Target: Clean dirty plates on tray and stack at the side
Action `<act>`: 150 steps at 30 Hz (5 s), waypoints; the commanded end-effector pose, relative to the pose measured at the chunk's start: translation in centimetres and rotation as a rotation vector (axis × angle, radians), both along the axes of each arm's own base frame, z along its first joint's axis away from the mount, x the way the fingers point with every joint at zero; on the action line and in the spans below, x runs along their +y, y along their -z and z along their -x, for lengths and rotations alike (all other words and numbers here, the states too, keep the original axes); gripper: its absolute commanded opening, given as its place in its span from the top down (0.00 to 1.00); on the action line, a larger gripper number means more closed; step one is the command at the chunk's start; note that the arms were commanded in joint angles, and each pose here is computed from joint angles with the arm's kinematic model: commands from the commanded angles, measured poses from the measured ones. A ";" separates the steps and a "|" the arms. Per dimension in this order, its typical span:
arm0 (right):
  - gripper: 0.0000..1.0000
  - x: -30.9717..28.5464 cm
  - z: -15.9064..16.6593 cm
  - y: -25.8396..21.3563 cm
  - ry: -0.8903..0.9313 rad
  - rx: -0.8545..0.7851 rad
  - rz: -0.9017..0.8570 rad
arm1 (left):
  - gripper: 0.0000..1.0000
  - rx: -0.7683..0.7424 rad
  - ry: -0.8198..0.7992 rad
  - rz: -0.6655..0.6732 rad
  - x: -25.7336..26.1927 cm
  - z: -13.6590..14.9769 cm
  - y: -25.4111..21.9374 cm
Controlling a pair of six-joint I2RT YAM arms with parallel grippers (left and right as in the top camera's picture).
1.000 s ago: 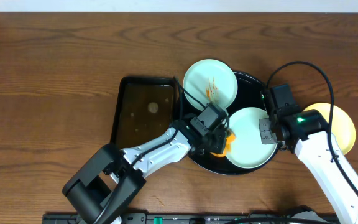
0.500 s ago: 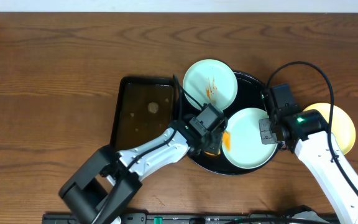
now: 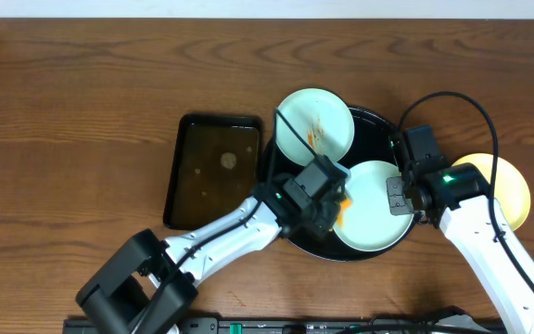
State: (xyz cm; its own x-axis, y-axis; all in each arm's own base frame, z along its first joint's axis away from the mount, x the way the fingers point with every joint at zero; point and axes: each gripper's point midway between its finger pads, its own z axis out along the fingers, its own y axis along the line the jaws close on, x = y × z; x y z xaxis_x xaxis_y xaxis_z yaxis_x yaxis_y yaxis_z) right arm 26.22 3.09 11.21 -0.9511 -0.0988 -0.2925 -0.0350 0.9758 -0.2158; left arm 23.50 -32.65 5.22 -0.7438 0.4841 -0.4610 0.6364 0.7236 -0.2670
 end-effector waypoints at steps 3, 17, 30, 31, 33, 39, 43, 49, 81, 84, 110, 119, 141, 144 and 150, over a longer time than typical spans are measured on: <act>0.99 0.2 0.0 0.0 0.006 -0.003 -0.005 | 0.93 -0.004 0.083 -0.044 -0.6 1.4 1.5; 0.99 0.2 0.2 0.0 0.009 0.004 -0.004 | 0.92 -0.153 -0.063 -0.343 5.0 -1.6 3.4; 0.99 0.2 0.2 0.0 0.009 0.006 -0.003 | 0.93 -0.220 -0.058 -0.139 1.9 -2.4 -2.0; 0.99 0.2 0.2 0.0 0.009 0.006 -0.003 | 0.92 -0.206 -0.041 -0.105 1.3 -2.1 -2.2; 0.99 0.2 0.2 0.0 0.009 0.006 -0.003 | 0.92 -0.160 -0.023 -0.014 -0.4 -1.4 -2.7; 0.99 0.2 0.3 0.0 0.010 0.009 -0.003 | 0.93 0.006 -0.106 0.149 -3.1 -0.4 -2.5; 0.99 0.2 0.3 0.0 0.012 0.009 -0.003 | 0.93 0.052 -0.137 0.116 -3.0 -0.3 -0.4; 0.99 0.1 0.3 0.0 0.012 0.010 -0.003 | 0.92 0.106 -0.116 0.099 -3.4 0.3 2.0; 0.99 0.2 0.2 0.0 0.034 -0.003 -0.013 | 0.92 -0.142 -0.340 -0.109 5.5 -4.9 -2.5; 0.98 0.2 0.1 0.0 0.058 -0.008 -0.021 | 0.92 -0.137 -0.368 -0.117 6.6 -5.3 -2.8; 0.63 -1.2 -5.0 7.5 0.051 0.091 -0.331 | 0.92 -0.040 -0.717 -0.211 19.6 -9.9 -2.7; 0.66 1.3 -3.8 10.5 0.001 0.220 -0.459 | 0.92 -0.039 -0.717 -0.212 19.6 -9.8 -2.7; 0.99 4.4 -1.9 12.2 -0.060 0.345 -0.649 | 0.92 -0.032 -0.716 -0.220 19.7 -9.6 -2.6; 0.99 5.6 -2.0 11.5 -0.144 0.329 -0.717 | 0.92 -0.031 -0.716 -0.220 19.7 -9.6 -2.6; 0.99 5.7 -2.2 11.1 -0.156 0.310 -0.717 | 0.92 -0.032 -0.716 -0.220 19.7 -9.6 -2.6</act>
